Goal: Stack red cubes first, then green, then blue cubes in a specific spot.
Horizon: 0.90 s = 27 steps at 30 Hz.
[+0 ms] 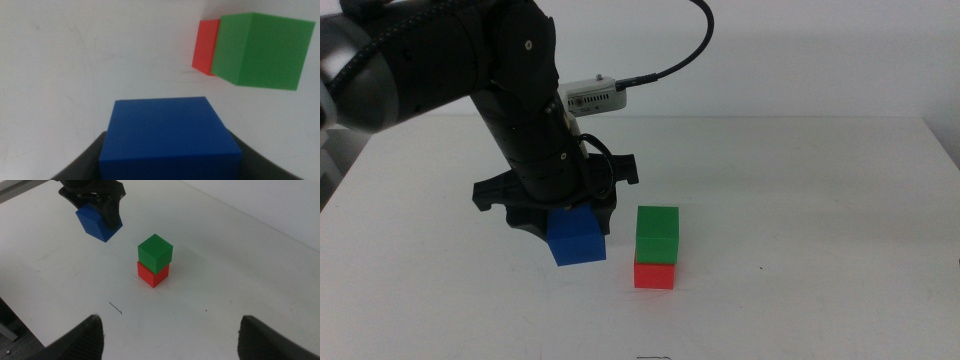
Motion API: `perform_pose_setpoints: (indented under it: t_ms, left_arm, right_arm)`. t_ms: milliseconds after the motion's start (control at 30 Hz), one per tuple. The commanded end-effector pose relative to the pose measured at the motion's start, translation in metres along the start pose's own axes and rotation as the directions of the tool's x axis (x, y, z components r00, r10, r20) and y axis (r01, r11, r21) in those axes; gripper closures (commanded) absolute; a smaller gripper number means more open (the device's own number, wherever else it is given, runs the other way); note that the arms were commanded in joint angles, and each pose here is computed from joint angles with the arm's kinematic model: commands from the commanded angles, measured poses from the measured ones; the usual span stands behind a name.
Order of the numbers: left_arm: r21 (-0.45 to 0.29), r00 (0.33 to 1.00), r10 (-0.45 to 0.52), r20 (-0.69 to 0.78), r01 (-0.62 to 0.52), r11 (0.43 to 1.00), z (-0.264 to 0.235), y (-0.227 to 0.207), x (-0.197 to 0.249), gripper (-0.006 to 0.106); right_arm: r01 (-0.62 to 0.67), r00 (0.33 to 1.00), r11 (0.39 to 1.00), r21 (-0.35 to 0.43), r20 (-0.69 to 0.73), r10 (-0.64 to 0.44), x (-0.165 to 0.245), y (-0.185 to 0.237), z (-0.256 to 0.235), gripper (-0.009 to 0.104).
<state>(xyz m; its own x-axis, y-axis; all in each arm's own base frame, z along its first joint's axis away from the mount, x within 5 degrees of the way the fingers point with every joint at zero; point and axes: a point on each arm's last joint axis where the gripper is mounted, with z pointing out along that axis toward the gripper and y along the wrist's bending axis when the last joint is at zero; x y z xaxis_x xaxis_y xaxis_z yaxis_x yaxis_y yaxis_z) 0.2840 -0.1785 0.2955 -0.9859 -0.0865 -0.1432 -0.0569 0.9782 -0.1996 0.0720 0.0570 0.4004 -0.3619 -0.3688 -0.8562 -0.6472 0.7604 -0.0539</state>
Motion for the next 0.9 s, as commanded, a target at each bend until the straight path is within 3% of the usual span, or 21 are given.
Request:
perform_pose_setpoints:
  t_ms: [0,133,267,467,867]
  left_arm:
    - [0.059,0.996,-0.003,0.084,-0.002,0.998,-0.022,-0.005,0.0,0.096]
    - [0.052,0.999,0.006,0.053,-0.008,0.999,-0.024,-0.013,-0.008,0.096]
    - [0.009,0.997,0.078,0.005,-0.078,0.997,-0.021,-0.029,-0.019,0.096]
    - [0.035,0.988,0.149,0.026,-0.15,0.988,-0.015,-0.061,-0.029,0.096]
    - [0.052,0.982,0.185,0.043,-0.187,0.981,-0.002,-0.082,-0.037,0.096]
  right_arm:
    - [0.015,0.996,1.0,0.02,0.092,-0.017,-0.012,-0.002,-0.005,0.013]
    - [0.015,0.996,1.0,0.02,0.092,-0.017,-0.012,-0.002,-0.005,0.013]
    - [0.015,0.996,1.0,0.02,0.092,-0.017,-0.012,-0.002,-0.005,0.013]
    - [0.016,0.996,1.0,0.02,0.092,-0.017,-0.012,-0.002,-0.005,0.013]
    - [0.016,0.996,1.0,0.02,0.091,-0.017,-0.012,-0.002,-0.005,0.013]
